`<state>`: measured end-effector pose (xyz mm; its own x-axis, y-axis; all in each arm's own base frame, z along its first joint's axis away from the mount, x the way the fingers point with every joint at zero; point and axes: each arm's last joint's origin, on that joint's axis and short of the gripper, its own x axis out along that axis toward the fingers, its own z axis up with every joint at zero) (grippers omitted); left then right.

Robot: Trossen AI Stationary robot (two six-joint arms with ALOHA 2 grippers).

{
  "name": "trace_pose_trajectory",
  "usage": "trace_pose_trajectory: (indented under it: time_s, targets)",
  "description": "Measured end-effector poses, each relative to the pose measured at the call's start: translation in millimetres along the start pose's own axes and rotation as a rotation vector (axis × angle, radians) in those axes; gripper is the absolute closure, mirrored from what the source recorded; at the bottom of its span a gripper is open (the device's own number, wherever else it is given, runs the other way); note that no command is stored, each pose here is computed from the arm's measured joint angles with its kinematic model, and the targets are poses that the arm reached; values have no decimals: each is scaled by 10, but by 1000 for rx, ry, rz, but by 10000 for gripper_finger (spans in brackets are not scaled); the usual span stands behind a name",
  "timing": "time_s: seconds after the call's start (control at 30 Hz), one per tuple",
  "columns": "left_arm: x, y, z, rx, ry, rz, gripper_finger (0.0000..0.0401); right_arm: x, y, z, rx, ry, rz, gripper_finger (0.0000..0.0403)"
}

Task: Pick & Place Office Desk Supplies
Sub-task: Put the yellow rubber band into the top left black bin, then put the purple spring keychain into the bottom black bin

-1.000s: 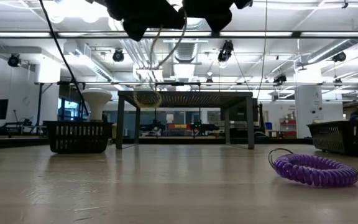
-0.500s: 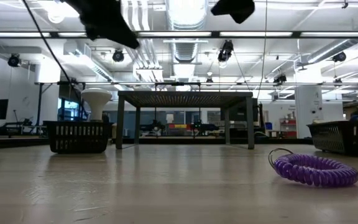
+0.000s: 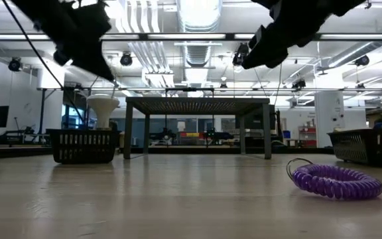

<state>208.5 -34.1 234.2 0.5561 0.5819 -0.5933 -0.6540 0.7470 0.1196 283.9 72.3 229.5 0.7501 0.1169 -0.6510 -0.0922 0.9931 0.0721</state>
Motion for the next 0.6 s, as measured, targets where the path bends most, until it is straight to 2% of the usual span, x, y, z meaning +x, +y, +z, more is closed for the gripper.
trace_pose_trajectory:
  time_s: [0.13,0.27,0.6]
  targets:
    - [93,36,-170,-60,25,25,390,29,-13,-96,27,19,-4,264]
    - [112,33,-205,-80,37,11,375,38,-17,-120,47,22,-4,265]
    - [65,6,-95,0,44,-35,293,77,-21,-167,80,8,-2,264]
